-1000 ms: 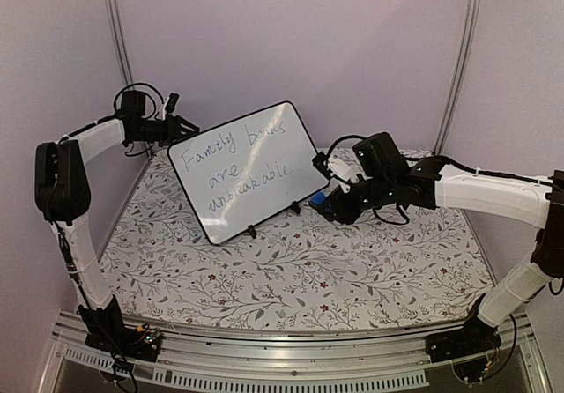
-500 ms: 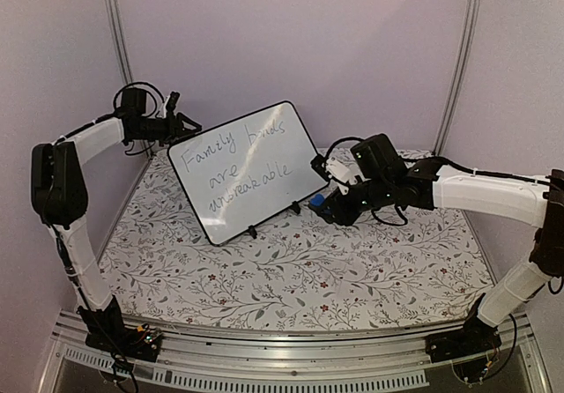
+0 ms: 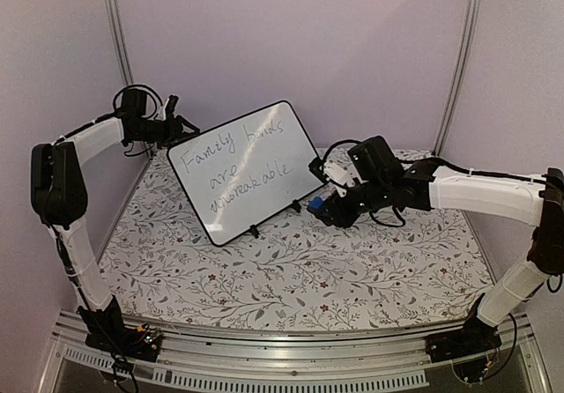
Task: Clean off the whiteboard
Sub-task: Move the whiteboard to the center of the board.
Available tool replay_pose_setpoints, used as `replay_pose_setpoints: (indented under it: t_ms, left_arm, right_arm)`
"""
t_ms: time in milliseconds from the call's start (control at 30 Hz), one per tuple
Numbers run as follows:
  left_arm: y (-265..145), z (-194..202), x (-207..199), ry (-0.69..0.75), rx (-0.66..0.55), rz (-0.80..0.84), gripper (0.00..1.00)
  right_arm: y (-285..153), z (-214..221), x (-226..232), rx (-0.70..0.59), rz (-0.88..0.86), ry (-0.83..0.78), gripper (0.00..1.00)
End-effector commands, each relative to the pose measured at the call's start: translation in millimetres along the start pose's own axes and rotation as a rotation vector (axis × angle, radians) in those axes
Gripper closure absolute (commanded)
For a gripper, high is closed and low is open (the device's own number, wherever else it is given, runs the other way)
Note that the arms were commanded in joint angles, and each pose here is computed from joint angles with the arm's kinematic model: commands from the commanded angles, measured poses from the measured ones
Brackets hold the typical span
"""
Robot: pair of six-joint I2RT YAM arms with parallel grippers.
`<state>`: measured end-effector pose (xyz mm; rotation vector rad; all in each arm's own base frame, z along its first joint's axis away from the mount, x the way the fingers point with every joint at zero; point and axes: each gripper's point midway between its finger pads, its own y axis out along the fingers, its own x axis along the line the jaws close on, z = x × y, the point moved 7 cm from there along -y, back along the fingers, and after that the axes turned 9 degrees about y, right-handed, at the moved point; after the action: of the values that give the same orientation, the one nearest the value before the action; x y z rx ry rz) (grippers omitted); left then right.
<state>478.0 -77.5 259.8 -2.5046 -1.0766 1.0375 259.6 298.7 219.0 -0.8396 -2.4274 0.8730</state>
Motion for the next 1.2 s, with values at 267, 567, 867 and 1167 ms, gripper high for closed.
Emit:
replay_pose_setpoints:
  t_ms: [267, 567, 867, 1167]
  left_arm:
    - [-12.7, 13.4, -9.4, -0.035, 0.042, -0.100, 0.47]
    - [-9.0, 20.2, -21.2, -0.033, 0.060, -0.080, 0.51]
    - [-20.0, 25.5, -38.6, -0.056, 0.016, -0.083, 0.52]
    - [-24.2, 41.9, -62.9, -0.092, -0.005, -0.101, 0.52]
  right_arm:
    - [0.6, -7.6, 6.9, -0.015, -0.012, -0.025, 0.65]
    - [-0.6, -2.7, 5.4, -0.013, -0.002, -0.016, 0.65]
    - [0.4, -2.4, 6.7, -0.010, -0.007, -0.015, 0.65]
    - [1.2, -4.8, 8.6, -0.008, -0.007, -0.020, 0.64]
